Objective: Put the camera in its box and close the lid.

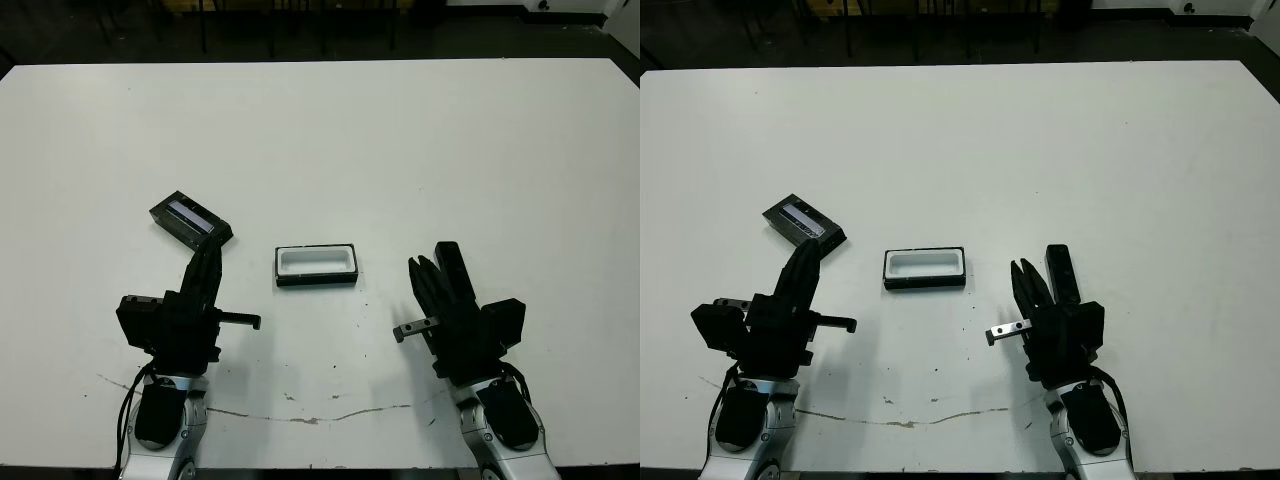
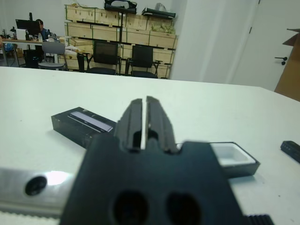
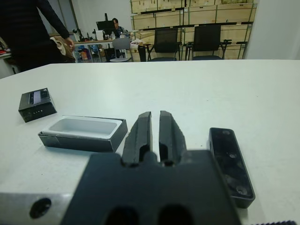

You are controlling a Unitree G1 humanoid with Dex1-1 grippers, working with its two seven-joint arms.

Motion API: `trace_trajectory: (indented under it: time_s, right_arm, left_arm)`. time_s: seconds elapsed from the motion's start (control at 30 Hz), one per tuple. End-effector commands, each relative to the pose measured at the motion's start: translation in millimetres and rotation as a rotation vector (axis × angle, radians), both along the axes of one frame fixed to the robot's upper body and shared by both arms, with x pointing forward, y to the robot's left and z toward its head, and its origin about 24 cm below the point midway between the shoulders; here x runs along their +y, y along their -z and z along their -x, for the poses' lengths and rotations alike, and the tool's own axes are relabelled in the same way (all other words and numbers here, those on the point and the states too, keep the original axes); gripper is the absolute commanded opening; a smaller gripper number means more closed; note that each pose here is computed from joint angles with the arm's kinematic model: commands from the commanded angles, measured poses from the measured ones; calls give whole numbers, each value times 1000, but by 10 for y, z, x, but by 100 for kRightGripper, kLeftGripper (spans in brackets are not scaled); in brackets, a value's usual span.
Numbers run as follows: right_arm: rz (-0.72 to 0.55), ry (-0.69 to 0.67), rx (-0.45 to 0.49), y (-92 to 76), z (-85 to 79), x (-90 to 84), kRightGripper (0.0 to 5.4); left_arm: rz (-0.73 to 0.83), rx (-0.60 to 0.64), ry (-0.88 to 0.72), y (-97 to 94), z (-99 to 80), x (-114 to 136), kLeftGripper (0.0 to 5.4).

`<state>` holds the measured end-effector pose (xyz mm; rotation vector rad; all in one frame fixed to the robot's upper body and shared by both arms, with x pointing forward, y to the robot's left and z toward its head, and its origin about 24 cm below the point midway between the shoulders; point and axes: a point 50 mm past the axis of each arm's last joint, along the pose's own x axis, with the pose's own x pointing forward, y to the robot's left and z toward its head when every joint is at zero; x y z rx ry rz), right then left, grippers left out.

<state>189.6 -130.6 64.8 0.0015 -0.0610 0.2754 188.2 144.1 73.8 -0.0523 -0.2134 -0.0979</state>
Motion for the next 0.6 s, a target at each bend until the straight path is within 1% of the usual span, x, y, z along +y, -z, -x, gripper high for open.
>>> trace_trajectory:
  time_s: [0.03, 0.23, 0.33, 0.37, 0.43, 0.53, 0.6]
  right_arm:
    - [29, 25, 96, 164, 139, -80, 0]
    - [31, 26, 98, 165, 136, -88, 0]
    - [29, 31, 88, 137, 140, -101, 0]
    - [24, 39, 79, 104, 142, -108, 0]
    - [39, 58, 30, 7, 142, -141, 0]
    - [87, 100, -31, -184, 166, -199, 0]
    - [115, 128, -55, -301, 191, -235, 0]
  left_arm:
    - [4, 109, -29, 189, 149, 59, 1]
    - [6, 115, -30, 189, 148, 53, 1]
    - [8, 112, -28, 185, 151, 54, 1]
    - [1, 108, -28, 183, 151, 59, 1]
    - [0, 107, -30, 178, 149, 65, 1]
    - [7, 108, -33, 169, 142, 65, 1]
    - [6, 109, -31, 166, 137, 59, 1]
